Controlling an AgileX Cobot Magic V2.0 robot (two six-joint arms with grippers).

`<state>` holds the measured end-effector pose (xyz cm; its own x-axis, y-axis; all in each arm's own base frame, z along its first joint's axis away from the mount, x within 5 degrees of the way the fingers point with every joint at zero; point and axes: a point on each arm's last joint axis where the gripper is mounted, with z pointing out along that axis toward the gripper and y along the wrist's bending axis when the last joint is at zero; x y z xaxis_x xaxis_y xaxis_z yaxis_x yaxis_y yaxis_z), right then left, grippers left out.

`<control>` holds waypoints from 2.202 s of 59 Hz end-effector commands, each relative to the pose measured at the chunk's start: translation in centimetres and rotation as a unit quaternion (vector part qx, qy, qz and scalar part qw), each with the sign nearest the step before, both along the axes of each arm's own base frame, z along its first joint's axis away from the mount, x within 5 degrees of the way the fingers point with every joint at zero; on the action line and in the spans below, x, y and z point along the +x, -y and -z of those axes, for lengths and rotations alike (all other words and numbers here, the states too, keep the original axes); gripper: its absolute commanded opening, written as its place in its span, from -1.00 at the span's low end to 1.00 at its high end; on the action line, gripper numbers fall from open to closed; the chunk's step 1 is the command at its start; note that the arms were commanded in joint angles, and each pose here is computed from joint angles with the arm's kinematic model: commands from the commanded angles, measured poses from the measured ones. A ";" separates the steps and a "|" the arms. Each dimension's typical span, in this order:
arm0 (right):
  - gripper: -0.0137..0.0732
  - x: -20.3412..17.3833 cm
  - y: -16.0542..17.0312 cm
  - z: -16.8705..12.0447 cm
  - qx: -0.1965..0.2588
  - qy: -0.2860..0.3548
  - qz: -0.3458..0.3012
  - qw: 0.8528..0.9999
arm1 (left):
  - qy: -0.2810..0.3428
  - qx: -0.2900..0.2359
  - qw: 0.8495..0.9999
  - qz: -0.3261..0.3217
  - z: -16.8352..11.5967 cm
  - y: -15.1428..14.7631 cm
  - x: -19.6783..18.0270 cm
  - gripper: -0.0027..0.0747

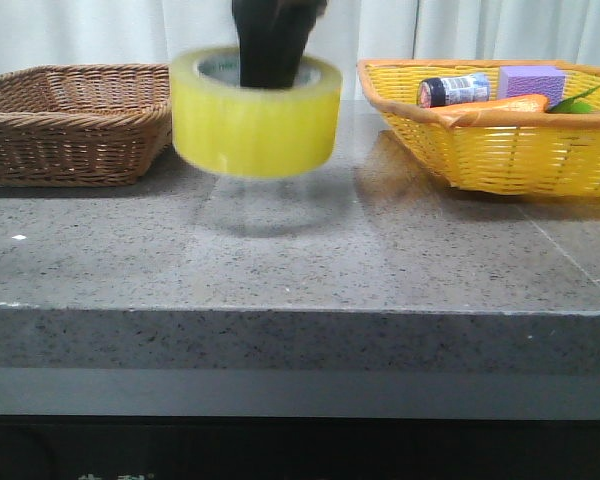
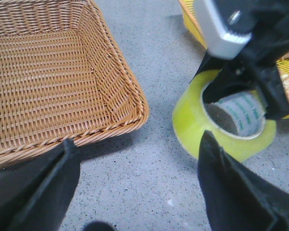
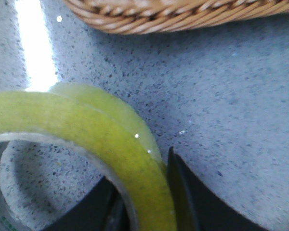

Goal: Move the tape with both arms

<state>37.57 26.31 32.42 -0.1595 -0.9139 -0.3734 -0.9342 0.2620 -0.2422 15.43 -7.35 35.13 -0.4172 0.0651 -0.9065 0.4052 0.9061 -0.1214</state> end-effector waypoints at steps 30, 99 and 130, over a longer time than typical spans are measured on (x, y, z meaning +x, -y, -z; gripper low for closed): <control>-0.09 -0.4 0.9 1.3 -0.057 -0.029 -0.003 0.998 | 0.047 -0.027 0.999 0.000 -1.8 0.2 0.1 0.39; 0.26 -16.4 17.8 -15.5 0.389 0.079 0.281 0.874 | 0.047 -0.027 0.999 0.000 -1.8 0.2 0.1 0.39; 0.26 -26.5 20.7 -6.5 0.408 0.121 0.299 0.854 | 0.051 -0.011 0.999 0.007 -1.7 0.2 0.1 0.39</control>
